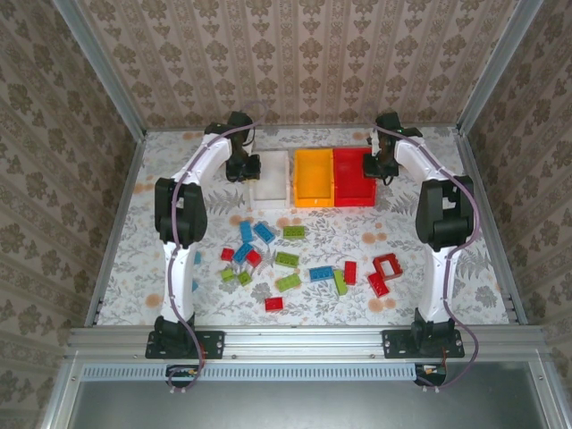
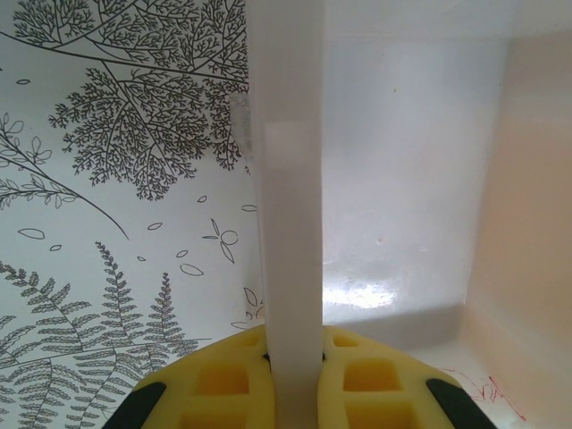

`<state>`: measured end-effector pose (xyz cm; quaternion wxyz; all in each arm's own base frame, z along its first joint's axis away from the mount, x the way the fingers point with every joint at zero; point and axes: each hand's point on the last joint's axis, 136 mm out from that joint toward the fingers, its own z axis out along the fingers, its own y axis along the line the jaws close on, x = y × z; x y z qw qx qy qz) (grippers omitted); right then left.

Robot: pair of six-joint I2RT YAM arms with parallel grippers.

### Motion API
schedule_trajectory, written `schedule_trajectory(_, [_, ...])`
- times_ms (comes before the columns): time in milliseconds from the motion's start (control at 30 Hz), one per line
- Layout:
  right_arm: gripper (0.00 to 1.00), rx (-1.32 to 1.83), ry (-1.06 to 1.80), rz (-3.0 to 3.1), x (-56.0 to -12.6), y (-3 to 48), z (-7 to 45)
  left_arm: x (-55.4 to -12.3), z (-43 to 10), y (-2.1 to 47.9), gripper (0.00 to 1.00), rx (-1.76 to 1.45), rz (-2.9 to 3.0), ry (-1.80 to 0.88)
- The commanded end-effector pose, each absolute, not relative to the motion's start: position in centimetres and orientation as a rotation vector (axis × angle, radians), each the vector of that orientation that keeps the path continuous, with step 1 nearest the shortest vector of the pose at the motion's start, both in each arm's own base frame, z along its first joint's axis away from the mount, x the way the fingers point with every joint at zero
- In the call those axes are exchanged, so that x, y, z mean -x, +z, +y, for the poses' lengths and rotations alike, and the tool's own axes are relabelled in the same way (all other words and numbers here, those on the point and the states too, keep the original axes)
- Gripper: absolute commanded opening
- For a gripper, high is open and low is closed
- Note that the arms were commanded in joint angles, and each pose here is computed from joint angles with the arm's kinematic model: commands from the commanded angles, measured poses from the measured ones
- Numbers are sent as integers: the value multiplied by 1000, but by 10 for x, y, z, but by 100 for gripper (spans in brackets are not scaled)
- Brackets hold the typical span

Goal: Sort the legos into containers by color

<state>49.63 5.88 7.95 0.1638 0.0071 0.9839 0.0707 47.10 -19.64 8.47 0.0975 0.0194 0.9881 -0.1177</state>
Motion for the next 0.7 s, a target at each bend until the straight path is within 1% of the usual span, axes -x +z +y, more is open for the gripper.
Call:
schedule_trajectory(0, [0, 71, 218, 2849, -491, 78, 66, -472, -199, 91, 3, -83, 2916, -332])
schedule_trajectory(100, [2, 77, 226, 2851, -491, 78, 67, -473, -201, 91, 3, -85, 2912, -343])
schedule_trajectory(167, [7, 71, 229, 2856, -491, 77, 67, -473, -202, 90, 4, -93, 2914, -350])
schedule_trajectory(400, [12, 27, 207, 2853, -493, 80, 64, -468, -208, 92, 8, -112, 2920, -362])
schedule_trajectory(467, [16, 10, 210, 2842, -495, 84, 64, -467, -208, 93, 11, -103, 2923, -359])
schedule_trajectory(533, [20, -14, 207, 2831, -497, 88, 63, -466, -204, 95, 18, -85, 2923, -341])
schedule_trajectory(667, [34, -47, 196, 2800, -500, 102, 61, -467, -199, 108, 33, -43, 2896, -320])
